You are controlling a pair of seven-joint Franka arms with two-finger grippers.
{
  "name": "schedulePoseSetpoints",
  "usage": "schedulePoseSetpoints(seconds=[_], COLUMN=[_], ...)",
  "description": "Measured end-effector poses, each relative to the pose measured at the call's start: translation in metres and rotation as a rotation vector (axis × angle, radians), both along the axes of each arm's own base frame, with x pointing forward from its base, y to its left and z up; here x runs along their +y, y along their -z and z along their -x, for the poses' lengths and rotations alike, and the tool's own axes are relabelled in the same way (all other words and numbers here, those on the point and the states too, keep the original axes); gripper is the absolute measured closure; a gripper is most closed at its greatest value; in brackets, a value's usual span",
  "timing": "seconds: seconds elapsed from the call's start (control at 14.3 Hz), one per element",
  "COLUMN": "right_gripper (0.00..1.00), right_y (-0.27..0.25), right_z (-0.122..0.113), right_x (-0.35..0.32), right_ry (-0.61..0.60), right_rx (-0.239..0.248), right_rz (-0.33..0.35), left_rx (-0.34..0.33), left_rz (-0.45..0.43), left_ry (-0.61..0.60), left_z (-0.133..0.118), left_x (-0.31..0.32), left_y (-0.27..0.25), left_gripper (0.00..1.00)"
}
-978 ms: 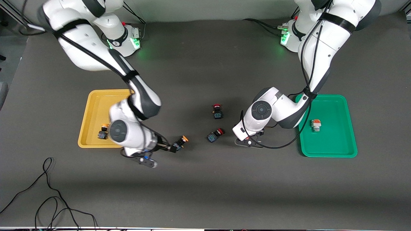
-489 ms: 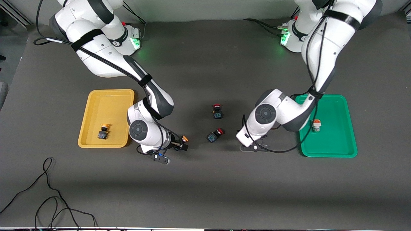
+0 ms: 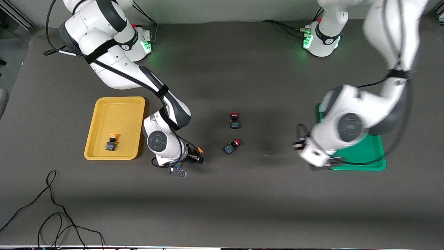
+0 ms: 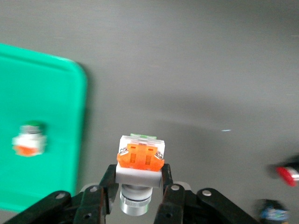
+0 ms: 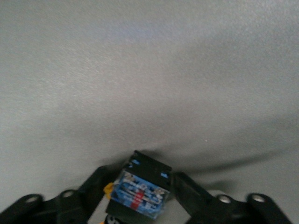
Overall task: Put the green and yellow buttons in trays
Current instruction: 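Place the second buttons in the yellow and green trays with both grippers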
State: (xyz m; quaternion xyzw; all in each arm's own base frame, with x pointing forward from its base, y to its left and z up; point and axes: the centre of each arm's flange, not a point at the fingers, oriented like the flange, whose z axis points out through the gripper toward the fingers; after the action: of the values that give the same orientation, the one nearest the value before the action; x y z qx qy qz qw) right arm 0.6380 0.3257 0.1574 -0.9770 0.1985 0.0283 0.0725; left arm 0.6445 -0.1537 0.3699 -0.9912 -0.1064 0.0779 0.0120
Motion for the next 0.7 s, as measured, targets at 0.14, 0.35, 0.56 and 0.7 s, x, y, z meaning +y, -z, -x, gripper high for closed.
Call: schedulePoseSetpoints(seconds=[0.14,0.35,0.56,0.7], right_gripper=[0.48,0.48,0.48,0.48], right_y=[-0.003,-0.01,-0.053,-0.102], right_z=[-0.003,-0.009,-0.026,-0.034], right_x=[-0.001,-0.008,-0.029,-0.062], right_ry=[0.004,0.01,0.002,-0.041], right_rx=[-0.005,0.012,0.065,0.11], right_rz=[-0.001,0.013,0.054,0.08], left_rx=[0.022,0.043,0.006,-0.01], left_rz=[-0.001,0.019,0.021,0.0], left_ry=[-0.001,0.046,0.1,0.141], left_z=[-0.001,0.012,0.034,0.061], left_x=[0.076,0.177,0.227,0.229], left_y=[-0.003,0.009,0.058,0.107], left_gripper=[0.59,0.59,0.59,0.59])
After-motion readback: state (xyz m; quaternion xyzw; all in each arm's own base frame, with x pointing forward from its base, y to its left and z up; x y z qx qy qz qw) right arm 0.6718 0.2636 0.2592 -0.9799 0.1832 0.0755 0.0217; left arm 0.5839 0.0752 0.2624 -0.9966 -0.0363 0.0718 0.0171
